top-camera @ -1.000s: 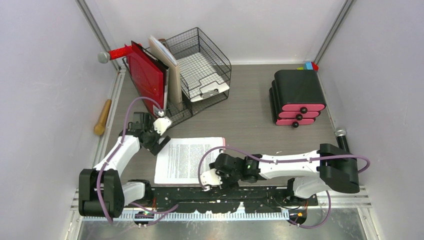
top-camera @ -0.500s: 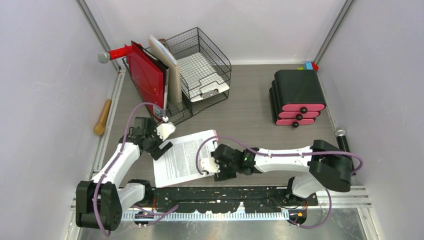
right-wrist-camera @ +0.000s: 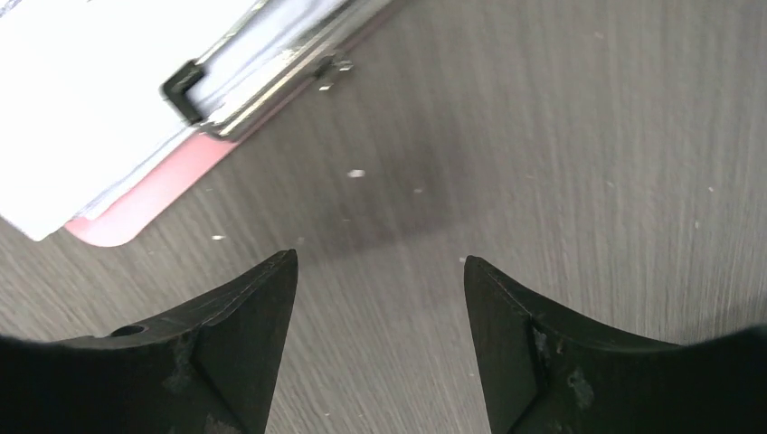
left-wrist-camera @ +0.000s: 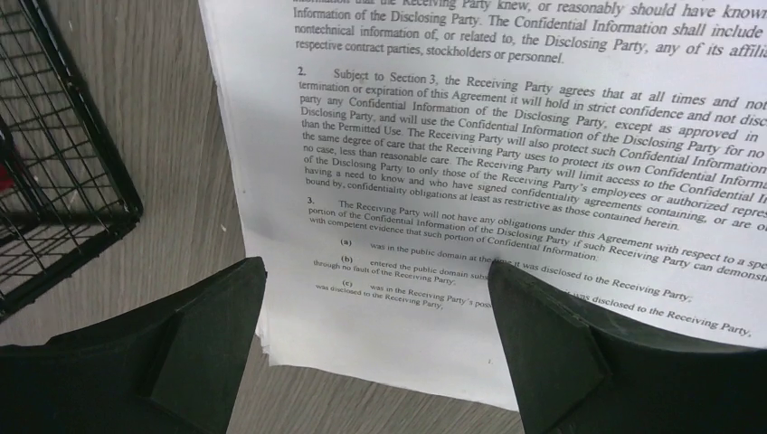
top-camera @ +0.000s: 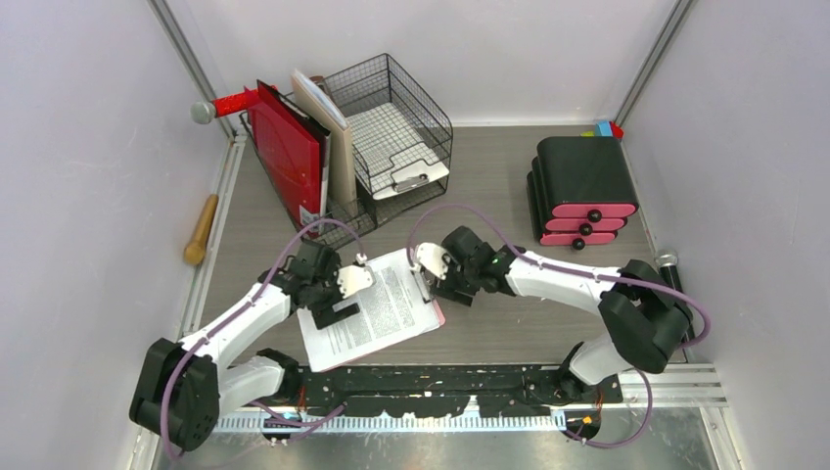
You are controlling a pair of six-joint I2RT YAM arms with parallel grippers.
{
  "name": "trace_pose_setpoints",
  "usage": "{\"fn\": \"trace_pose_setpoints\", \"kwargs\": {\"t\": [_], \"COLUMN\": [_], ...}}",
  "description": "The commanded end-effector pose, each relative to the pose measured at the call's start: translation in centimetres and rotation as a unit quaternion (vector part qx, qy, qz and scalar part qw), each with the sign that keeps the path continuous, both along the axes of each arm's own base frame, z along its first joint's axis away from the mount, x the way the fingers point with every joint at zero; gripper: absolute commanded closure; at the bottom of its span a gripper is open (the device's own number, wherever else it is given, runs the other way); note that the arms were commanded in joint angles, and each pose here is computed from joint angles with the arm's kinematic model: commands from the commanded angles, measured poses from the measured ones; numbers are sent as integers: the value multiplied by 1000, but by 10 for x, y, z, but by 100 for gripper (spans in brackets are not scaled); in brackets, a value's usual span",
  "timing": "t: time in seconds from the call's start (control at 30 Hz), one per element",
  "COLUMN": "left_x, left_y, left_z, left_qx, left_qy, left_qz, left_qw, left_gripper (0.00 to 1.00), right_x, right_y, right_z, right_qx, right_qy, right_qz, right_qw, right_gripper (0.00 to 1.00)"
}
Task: Organize the desk
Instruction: Pick up the folder from the center of the board.
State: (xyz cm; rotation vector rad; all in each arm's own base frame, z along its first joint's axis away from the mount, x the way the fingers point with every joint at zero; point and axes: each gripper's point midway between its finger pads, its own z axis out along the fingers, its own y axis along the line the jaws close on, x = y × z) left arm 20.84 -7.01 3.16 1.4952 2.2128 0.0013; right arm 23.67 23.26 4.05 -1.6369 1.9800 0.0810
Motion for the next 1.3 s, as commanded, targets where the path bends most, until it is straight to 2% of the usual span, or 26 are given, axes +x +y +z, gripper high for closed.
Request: {"fn": "trace_pose_setpoints", "kwargs": {"t": [0.0,0.1,0.23,0.37,0.67,0.97,1.27], "left_x": [0,3,14,22,33,29,55], "left_y": [-15,-20,-21,-18,34,83,109], "left_z": [5,14,38,60,65,49,41], "left_qx": [-1,-11,-36,-59,-71,-39,-46], "left_qy": [2,0,-33,-63,-52,-50,-57], "left_qz": [-11,5,50,90,209,281,350], "left_qw": [1000,1000,998,992,974,958,934], "left_gripper": [1,0,0,0,0,0,0], "right_x": [12,-2,-29,-56,-91,-77,-46], "right_y": [7,3,7,21,62,91,78], "right_z": [24,27,38,37,23,12,-5], "right_qx": [54,58,82,71,39,14,-33], "right_qy": [29,50,71,70,58,21,-16], "right_qz": [-33,-7,36,81,166,181,123], "right_qw": [998,997,994,992,984,983,992], "right_gripper": [27,26,27,26,26,27,30]}}
